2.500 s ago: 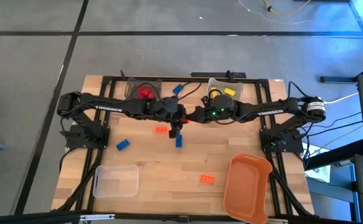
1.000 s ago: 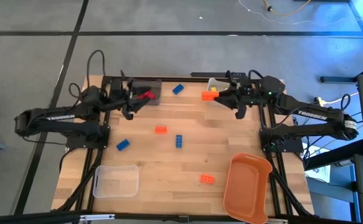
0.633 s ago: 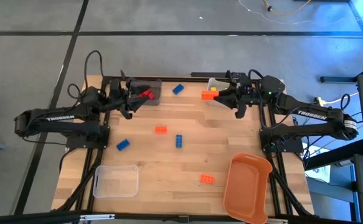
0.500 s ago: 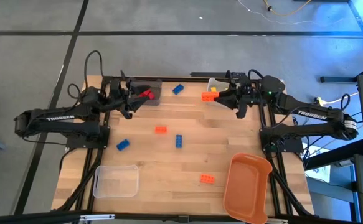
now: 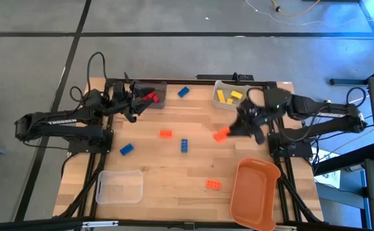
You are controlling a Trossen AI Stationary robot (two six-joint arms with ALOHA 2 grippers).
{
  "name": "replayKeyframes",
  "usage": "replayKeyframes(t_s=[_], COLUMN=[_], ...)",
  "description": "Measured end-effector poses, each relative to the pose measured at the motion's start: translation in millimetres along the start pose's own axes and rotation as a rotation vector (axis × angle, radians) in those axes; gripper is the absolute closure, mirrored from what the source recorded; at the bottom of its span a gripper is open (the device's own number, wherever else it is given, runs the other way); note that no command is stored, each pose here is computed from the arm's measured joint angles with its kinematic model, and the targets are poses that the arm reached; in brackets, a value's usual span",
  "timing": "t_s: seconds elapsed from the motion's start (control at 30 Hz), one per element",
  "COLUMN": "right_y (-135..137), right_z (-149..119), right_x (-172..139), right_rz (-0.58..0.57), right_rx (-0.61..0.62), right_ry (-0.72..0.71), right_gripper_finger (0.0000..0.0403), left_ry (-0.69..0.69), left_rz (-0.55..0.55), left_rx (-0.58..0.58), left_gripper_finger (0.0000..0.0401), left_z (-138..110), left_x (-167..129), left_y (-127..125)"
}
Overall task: Sort & place blocks by color
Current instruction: Put the top left orange game piece into the orange bin
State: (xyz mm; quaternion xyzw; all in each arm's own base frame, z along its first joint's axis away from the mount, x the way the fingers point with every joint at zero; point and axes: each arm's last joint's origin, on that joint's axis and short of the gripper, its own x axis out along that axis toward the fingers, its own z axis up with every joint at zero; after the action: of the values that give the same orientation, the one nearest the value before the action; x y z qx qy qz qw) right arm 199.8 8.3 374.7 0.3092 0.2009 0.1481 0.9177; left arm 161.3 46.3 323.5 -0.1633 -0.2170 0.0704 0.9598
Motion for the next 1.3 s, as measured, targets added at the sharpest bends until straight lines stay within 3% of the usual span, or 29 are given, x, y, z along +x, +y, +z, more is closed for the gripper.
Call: replayKeyframes(t_s=[0.2,0.3,0.53,0.7,0.87,1.07,1.3], right_y=[36.8,47.8,39.9,14.6,-7.9,-16.4,-11.3], right_z=[-31.9,-56.5,-128.8,-178.1,-207.4,-216.4,-211.8], right_x=[6.0,9.2,26.6,44.1,56.2,57.5,60.5], right_rz=[0.015,-0.019,-0.189,-0.282,-0.319,-0.359,-0.264], right_rx=[0.33,0.449,0.658,0.834,0.972,1.021,0.99], right_ry=[0.434,0.583,0.821,0.864,0.844,0.837,0.818], right_gripper_finger=[0.031,0.031,0.031,0.031,0.0305,0.0294,0.0291], left_ry=[0.0,-0.008,-0.019,-0.019,-0.021,-0.029,-0.033], left_rz=[0.001,0.02,0.046,0.047,0.05,0.067,0.078], left_rx=[0.0,0.0,0.0,0.0,0.0,0.0,0.003], left_gripper_finger=[0.0132,0.0132,0.0132,0.0132,0.0132,0.0132,0.0132], left_z=[0.0,0.2,0.4,0.4,0.6,0.8,1.2], left_x=[0.0,0.0,0.0,0.0,0.0,0.0,-0.1], left_y=[0.0,0.6,1.4,1.4,1.4,2.0,3.1])
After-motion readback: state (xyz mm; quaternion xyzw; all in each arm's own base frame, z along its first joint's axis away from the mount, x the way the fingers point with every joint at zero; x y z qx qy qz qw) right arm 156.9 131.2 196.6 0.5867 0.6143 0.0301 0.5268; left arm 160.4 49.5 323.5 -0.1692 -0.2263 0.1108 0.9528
